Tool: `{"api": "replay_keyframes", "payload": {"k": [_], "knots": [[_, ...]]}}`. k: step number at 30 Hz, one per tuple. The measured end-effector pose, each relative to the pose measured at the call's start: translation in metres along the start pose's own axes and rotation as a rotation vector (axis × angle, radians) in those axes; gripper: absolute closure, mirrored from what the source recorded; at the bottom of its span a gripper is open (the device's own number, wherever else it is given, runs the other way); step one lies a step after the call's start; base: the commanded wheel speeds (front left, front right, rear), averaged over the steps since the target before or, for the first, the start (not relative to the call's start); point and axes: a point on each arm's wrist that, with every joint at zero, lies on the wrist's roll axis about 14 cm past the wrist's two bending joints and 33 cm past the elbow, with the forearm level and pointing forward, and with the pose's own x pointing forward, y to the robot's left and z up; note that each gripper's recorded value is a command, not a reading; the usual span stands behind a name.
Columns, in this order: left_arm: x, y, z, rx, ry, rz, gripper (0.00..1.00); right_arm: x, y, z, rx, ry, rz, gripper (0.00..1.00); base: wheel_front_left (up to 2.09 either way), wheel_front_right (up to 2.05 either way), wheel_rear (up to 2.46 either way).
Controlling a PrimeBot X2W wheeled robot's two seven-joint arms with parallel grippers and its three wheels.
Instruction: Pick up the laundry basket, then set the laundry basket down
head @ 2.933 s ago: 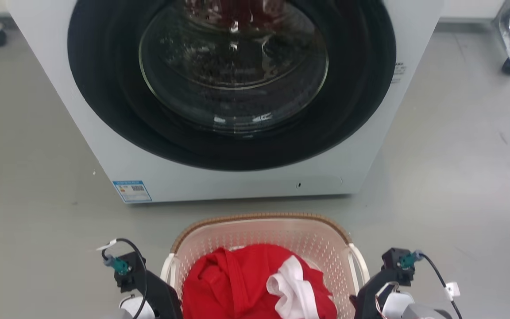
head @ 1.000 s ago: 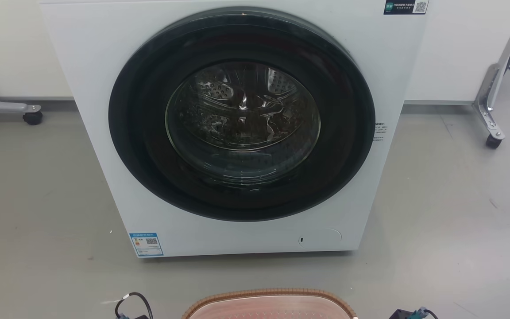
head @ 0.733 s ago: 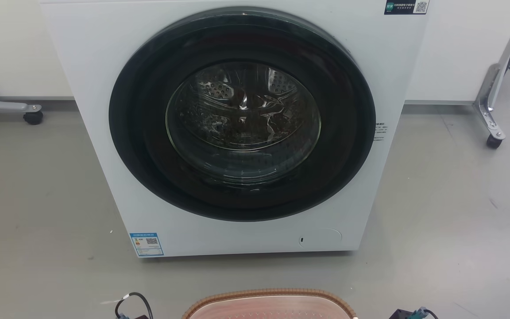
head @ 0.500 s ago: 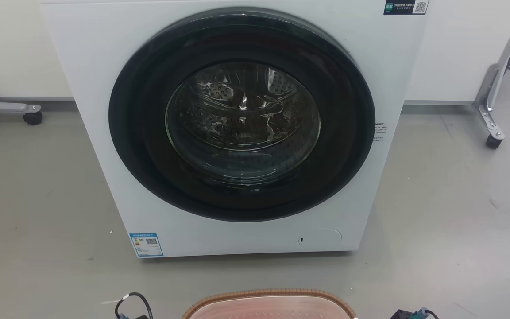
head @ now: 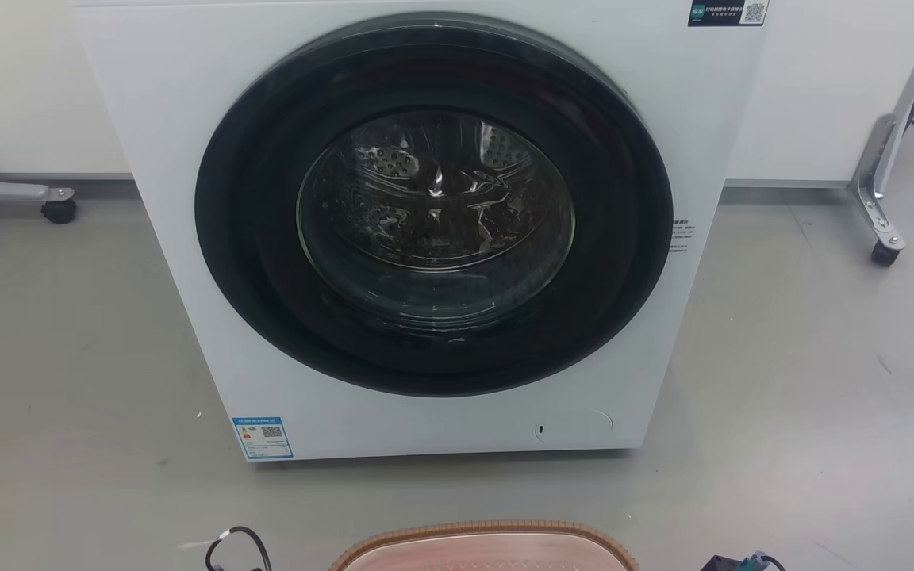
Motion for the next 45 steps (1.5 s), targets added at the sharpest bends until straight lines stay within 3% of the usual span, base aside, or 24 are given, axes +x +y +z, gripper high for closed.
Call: {"api": "replay_keyframes", "payload": {"k": [19, 45], "knots": [[0.012, 0.002, 0.002, 0.031, -0.005, 0.018, 1.0, 0.01, -0.006, 0.005, 0.031, -0.015, -0.014, 1.0, 0.0, 0.0, 0.0], [0.069, -0.008, 0.101, 0.103, -0.174, 0.016, 1.0, 0.067, -0.008, 0.1, -0.018, -0.184, -0.035, 1.0, 0.0, 0.0, 0.0]]}}
